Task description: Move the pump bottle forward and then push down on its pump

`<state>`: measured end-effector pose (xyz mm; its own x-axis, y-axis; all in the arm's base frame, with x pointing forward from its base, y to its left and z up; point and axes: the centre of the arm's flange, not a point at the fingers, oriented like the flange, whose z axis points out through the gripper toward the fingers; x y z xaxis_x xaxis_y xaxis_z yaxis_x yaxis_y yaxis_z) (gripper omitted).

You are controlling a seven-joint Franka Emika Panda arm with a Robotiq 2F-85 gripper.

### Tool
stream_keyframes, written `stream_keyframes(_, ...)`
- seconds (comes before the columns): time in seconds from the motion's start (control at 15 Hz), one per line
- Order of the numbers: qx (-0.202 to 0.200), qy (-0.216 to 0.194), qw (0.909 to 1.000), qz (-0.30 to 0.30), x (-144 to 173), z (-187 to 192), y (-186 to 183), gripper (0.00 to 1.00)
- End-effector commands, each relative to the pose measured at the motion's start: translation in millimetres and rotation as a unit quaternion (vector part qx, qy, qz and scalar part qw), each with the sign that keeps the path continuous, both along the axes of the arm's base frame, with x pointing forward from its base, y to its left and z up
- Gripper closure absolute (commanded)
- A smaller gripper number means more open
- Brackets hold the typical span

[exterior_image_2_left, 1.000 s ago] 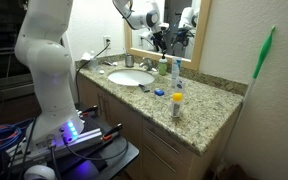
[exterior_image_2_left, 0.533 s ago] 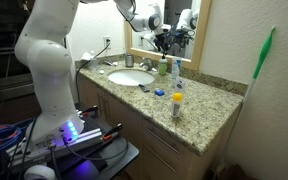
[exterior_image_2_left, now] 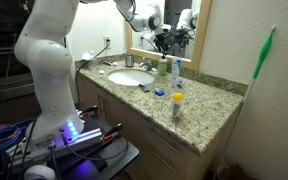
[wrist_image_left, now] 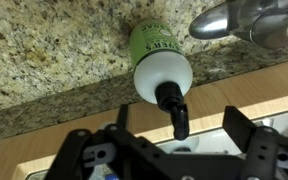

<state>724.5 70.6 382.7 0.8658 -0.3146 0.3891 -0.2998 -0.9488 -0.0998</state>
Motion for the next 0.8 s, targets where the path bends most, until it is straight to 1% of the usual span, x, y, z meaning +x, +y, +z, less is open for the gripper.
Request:
stream_keyframes(0.0,0.004,0.013,0.9999,0.003,-0.2,0.2,0.6,0.0)
stream_keyframes(0.27,0.006,0.017,0.9998,-0.005,-1.4,3.1,1.5,0.0)
stream_keyframes(0.33,0.005,0.007,1.0,-0.002,-0.9,-1.5,1.8,0.0)
stream_keyframes(0.4,0.005,0.008,1.0,-0.002,-0.9,-1.4,1.9,0.0)
stream_keyframes(0.47,0.005,0.007,1.0,-0.002,-0.9,-1.4,2.3,0.07)
stream_keyframes(0.53,0.005,0.01,0.9999,-0.001,-1.8,-0.5,2.5,0.27)
stream_keyframes(0.6,0.006,0.01,0.9999,-0.003,-3.0,2.2,2.6,0.33)
stream_keyframes(0.67,0.005,0.009,0.9999,-0.006,-4.0,5.0,2.6,0.42)
stream_keyframes(0.73,0.004,0.007,0.9999,-0.007,-4.6,7.7,2.4,0.47)
